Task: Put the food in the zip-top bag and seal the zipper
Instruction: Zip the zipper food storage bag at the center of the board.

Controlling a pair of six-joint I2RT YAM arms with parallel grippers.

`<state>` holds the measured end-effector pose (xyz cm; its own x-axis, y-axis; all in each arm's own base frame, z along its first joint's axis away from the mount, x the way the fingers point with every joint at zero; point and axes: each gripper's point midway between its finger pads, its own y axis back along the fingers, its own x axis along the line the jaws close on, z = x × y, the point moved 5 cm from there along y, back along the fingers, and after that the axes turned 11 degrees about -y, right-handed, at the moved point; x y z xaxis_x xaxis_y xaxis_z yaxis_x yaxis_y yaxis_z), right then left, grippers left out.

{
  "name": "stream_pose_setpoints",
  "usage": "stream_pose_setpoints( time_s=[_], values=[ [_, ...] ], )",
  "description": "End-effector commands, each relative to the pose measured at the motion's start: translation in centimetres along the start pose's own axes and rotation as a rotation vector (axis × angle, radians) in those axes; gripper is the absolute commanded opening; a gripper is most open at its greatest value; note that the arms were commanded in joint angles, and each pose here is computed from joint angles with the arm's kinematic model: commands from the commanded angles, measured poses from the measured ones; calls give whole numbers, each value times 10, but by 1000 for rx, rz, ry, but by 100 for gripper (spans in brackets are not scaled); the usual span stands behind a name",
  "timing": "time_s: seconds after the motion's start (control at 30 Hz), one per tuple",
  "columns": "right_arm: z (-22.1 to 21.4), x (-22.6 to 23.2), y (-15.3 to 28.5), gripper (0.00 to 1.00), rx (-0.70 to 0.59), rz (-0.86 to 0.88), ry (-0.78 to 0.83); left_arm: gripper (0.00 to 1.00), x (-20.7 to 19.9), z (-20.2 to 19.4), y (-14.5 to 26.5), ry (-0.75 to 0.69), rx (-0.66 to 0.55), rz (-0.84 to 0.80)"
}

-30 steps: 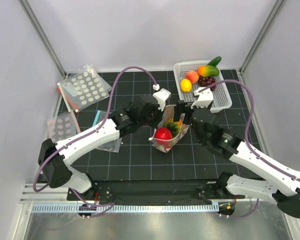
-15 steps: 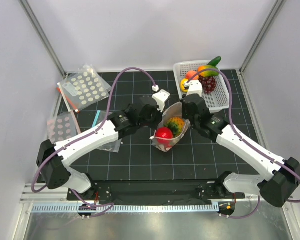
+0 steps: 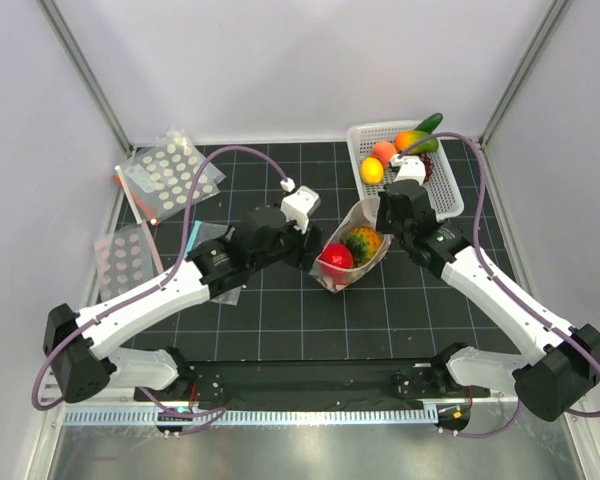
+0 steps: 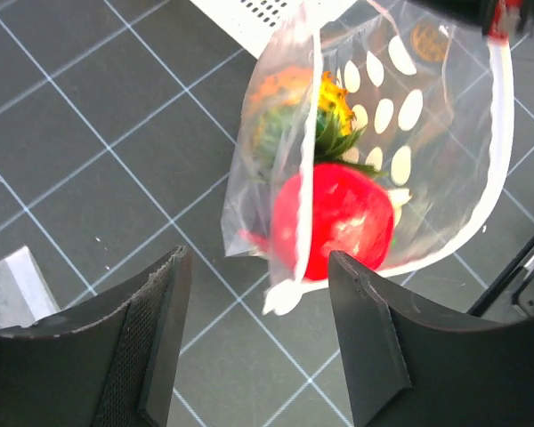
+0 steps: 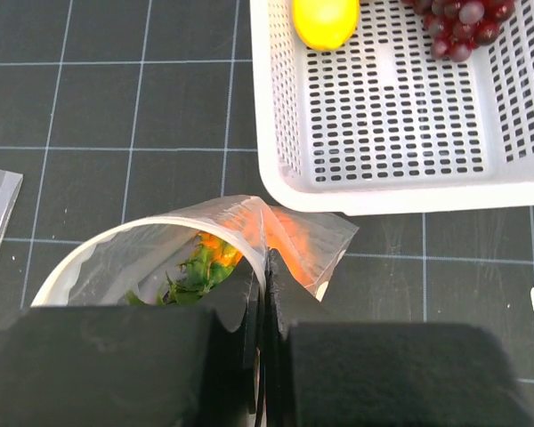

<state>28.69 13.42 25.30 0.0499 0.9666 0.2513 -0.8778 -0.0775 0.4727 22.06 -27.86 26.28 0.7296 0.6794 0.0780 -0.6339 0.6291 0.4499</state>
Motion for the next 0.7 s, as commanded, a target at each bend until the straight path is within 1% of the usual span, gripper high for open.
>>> stream_pose_setpoints(
  time_s=[0.0, 0.07, 0.1, 0.17, 0.2, 0.23, 0.27, 0.33, 0.37, 0.5, 0.53, 0.57, 0.6, 0.63, 0.67],
  values=[
    [10, -1, -1, 1, 6, 25, -65, 67, -1, 14, 12, -48, -156, -36],
    [10, -3, -4, 1, 14, 28, -73, 67, -2, 12, 13, -74, -205, -52],
    [10, -5, -6, 1, 20, 31, -82, 67, -3, -1, 13, -116, -200, -59],
    [8, -5, -8, 1, 33, 38, -90, 67, 0, -5, 14, -138, -238, -45],
    [9, -6, -9, 1, 33, 41, -97, 73, 0, -18, 11, -141, -237, -51],
    [8, -6, -10, 1, 41, 45, -102, 73, -1, -14, 13, -145, -279, -66],
    [8, -6, -11, 1, 44, 49, -103, 73, -3, -17, 12, -153, -282, -82],
    [9, -7, -12, 1, 46, 48, -107, 73, -15, -24, 9, -181, -286, -176],
    [8, -6, -12, 1, 47, 52, -110, 72, -17, -28, 6, -188, -279, -195],
    [8, -7, -13, 1, 54, 55, -116, 60, -22, -38, -6, -205, -273, -227],
    [7, -6, -14, 1, 58, 60, -115, 59, -22, -36, -8, -205, -297, -222],
    [7, -7, -14, 1, 56, 59, -116, 58, -24, -42, -12, -206, -291, -235],
    [8, -6, -13, 1, 54, 62, -117, 57, -24, -43, -14, -236, -300, -236],
    [8, -7, -13, 1, 55, 63, -119, 56, -25, -41, -15, -238, -316, -235],
    [7, -7, -13, 1, 57, 63, -120, 56, -23, -44, -18, -238, -307, -226]
  ],
)
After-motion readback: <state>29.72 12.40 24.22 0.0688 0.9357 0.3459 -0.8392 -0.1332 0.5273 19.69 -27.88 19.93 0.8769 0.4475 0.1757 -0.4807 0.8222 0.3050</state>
